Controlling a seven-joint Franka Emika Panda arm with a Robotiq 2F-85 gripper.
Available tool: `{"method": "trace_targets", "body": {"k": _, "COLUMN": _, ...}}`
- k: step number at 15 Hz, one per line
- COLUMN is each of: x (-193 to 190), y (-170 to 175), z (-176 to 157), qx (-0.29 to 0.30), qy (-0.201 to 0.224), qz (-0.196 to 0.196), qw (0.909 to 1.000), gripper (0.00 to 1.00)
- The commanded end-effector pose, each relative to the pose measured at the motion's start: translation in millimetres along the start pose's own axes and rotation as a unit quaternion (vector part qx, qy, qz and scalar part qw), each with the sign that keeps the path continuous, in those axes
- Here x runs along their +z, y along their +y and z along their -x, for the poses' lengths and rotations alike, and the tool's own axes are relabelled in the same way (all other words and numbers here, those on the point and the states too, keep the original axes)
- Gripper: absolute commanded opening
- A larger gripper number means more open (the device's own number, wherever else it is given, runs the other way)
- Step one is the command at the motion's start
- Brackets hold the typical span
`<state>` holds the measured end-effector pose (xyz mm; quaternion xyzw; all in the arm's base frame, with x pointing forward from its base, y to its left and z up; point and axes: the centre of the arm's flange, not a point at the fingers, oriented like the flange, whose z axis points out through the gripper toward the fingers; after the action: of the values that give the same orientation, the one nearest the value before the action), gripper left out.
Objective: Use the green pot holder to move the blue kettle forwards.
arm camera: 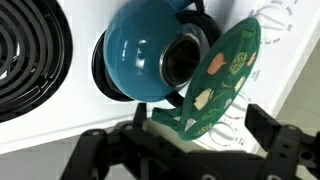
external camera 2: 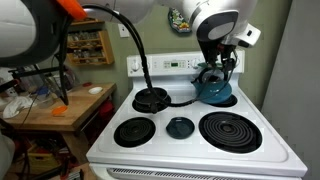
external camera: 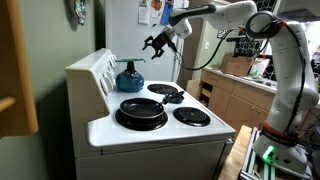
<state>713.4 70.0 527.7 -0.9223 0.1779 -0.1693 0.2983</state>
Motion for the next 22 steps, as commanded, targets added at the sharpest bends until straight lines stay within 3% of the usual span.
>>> {"method": "trace_targets", "body": {"k": 1, "x": 0, "y": 1, "z": 0, "qx": 0.000, "qy": 0.000, "qz": 0.000, "qw": 1.0000, "gripper": 1.00}}
{"method": "trace_targets", "body": {"k": 3, "x": -2, "y": -20, "z": 0, "qx": -0.020, "qy": -0.018, "qz": -0.009, "qw": 0.9996, "gripper": 1.00}}
{"method": "trace_targets", "body": {"k": 6, "x": -9, "y": -47, "z": 2, "qx": -0.035, "qy": -0.040, "qz": 0.009, "qw": 0.9986, "gripper": 1.00}}
{"method": "trace_targets", "body": {"k": 10, "x": -19, "y": -65, "z": -2, "qx": -0.038, "qy": -0.069, "qz": 0.091, "qw": 0.9927, "gripper": 1.00}}
{"method": "trace_targets", "body": {"k": 13, "x": -9, "y": -73, "z": -8, "qx": -0.070, "qy": -0.060, "qz": 0.160, "qw": 0.9828, "gripper": 1.00}}
{"method": "trace_targets", "body": {"k": 14, "x": -4, "y": -77, "z": -10, "qx": -0.091, "qy": -0.042, "qz": 0.151, "qw": 0.9834, "gripper": 1.00}}
{"method": "trace_targets", "body": {"k": 15, "x": -21, "y": -61, "z": 11, "qx": -0.069, "qy": -0.055, "qz": 0.135, "qw": 0.9869, "gripper": 1.00}}
{"method": "trace_targets", "body": {"k": 20, "x": -5, "y": -69, "z": 7, "qx": -0.087, "qy": -0.047, "qz": 0.143, "qw": 0.9849, "gripper": 1.00}}
{"method": "trace_targets", "body": {"k": 22, "x": 8, "y": -80, "z": 10, "qx": -0.128, "qy": -0.029, "qz": 0.159, "qw": 0.9784, "gripper": 1.00}}
